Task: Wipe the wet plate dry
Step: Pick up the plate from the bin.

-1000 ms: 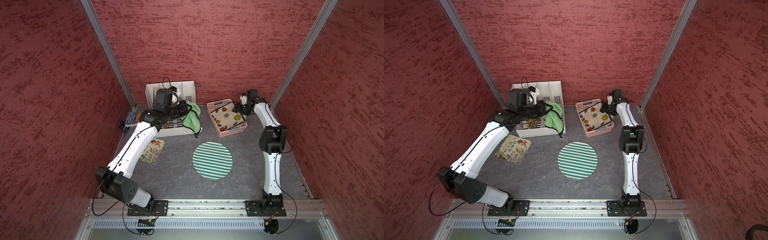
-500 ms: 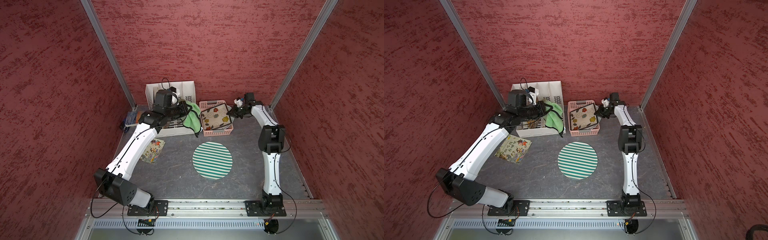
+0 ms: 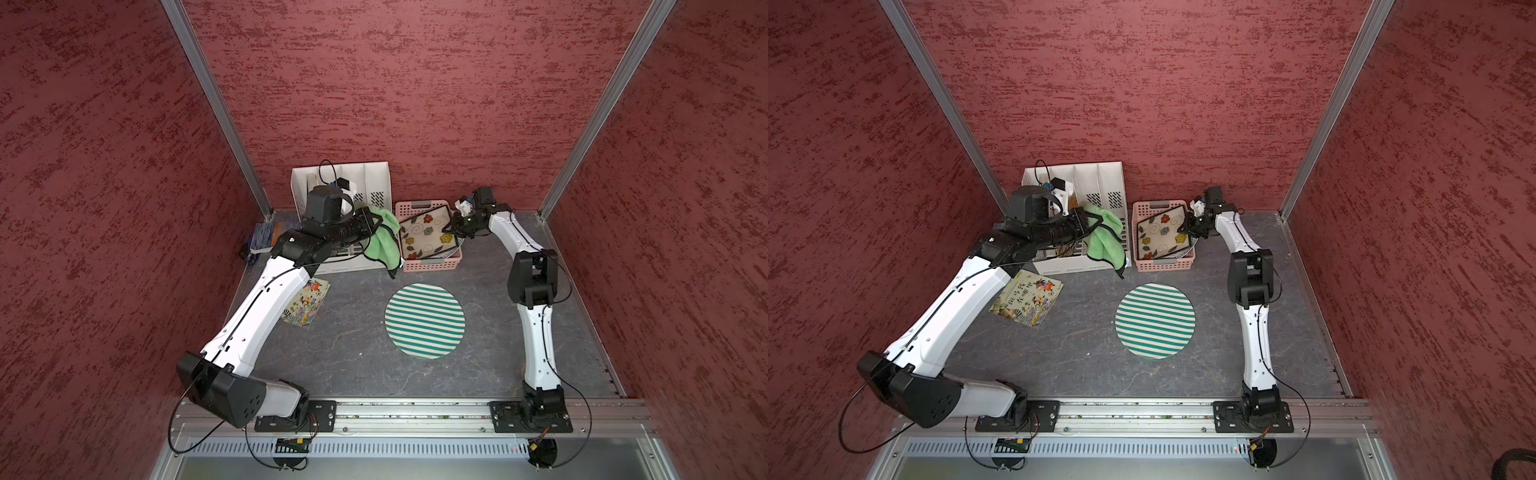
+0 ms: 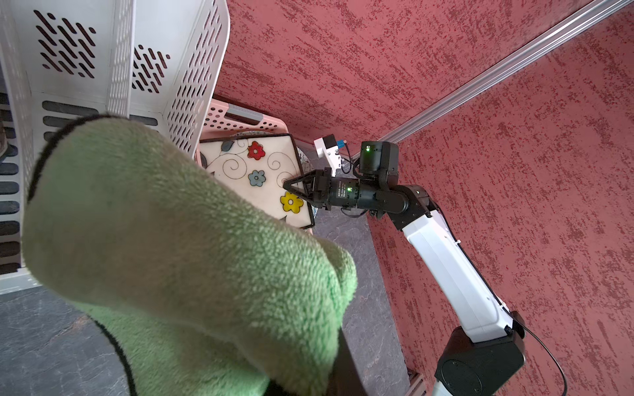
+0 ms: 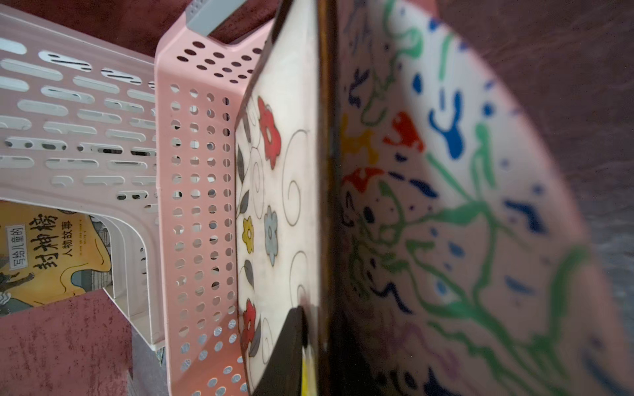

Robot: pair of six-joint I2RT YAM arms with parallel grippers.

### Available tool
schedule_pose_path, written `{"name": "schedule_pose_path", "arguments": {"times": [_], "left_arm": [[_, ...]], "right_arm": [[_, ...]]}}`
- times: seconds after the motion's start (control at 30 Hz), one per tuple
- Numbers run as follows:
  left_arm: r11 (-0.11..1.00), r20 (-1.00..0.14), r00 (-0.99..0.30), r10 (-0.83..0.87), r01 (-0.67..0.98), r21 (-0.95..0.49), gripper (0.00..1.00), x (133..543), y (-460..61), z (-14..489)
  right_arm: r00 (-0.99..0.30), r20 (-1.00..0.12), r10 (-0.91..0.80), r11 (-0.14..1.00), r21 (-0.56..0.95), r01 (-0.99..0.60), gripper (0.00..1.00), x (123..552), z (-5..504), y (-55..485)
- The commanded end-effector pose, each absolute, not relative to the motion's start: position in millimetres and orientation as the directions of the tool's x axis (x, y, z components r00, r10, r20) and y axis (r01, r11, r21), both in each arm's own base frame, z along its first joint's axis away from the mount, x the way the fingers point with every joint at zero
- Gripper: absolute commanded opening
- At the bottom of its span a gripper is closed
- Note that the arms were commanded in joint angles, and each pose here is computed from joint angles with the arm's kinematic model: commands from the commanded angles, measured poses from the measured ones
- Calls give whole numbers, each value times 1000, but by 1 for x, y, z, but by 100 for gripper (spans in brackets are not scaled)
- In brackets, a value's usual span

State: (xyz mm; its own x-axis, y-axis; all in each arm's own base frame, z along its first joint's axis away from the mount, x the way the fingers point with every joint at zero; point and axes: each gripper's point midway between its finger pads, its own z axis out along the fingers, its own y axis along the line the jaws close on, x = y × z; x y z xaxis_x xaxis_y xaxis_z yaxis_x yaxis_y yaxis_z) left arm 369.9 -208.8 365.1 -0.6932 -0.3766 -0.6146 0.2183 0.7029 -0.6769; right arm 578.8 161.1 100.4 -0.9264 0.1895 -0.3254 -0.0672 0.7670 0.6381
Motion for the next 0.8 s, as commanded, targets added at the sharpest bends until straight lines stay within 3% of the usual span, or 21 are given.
{"name": "schedule_pose_path", "arguments": {"times": [0.0, 0.13, 0.4, 0.6, 0.77], "left_arm": [[697, -645, -660, -385, 250, -672, 0, 364, -208, 381], [687, -659, -645, -387, 274, -672, 0, 361, -211, 392], [618, -686, -596, -418, 367, -695, 0, 355, -232, 442], [596, -724, -554, -412, 438, -673, 0, 355, -281, 477], [666, -733, -569, -373, 385, -639, 0, 379, -316, 449]], "right_arm": [[-929, -331, 165, 766, 637, -90, 6, 573, 115, 172], [-868, -447, 219, 708, 685, -174, 0, 581, 192, 180], [-668, -654, 356, 667, 678, -308, 0, 573, 326, 171], [-655, -580, 485, 519, 793, -318, 0, 524, 370, 184], [-652, -493, 576, 362, 869, -338, 0, 475, 400, 200]]}}
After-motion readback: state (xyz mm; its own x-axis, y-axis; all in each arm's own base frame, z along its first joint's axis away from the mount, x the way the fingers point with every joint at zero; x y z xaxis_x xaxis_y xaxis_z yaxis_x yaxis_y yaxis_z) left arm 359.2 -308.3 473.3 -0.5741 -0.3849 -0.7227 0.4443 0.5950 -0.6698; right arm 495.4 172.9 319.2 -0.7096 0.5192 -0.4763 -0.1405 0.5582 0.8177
